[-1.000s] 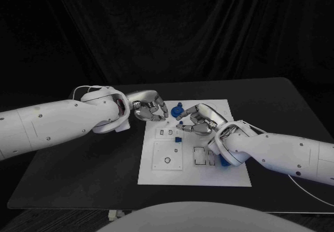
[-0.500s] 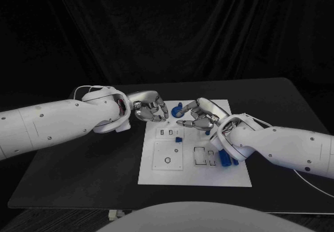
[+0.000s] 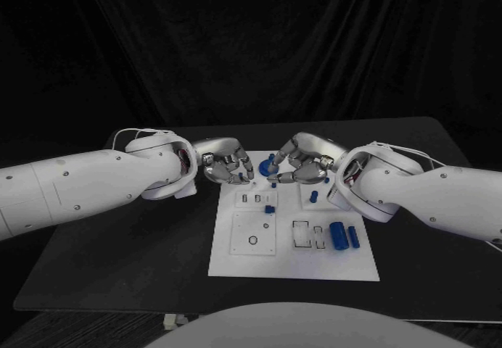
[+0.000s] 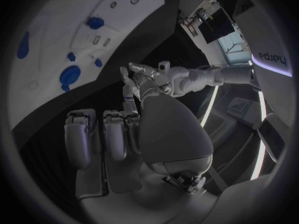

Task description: Assemble the parts on the task board

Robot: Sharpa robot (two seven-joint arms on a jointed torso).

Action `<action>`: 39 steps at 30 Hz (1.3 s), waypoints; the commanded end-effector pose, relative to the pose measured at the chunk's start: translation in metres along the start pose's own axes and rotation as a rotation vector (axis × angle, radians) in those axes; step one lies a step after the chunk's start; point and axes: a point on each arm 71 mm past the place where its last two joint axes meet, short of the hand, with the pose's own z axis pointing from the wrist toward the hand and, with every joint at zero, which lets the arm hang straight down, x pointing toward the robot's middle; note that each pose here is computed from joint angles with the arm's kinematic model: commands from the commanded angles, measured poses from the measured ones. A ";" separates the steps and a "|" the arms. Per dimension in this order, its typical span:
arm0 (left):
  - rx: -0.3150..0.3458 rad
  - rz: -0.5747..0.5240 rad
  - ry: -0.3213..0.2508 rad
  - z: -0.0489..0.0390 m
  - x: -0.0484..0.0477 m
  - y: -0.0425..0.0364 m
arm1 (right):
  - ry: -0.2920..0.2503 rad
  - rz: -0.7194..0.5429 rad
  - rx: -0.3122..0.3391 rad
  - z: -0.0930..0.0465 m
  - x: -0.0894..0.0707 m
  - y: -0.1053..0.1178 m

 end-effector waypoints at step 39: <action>-0.019 -0.007 0.021 -0.0051 0.0091 0.0086 | 0.144 -0.532 0.012 0.015 0.078 -0.003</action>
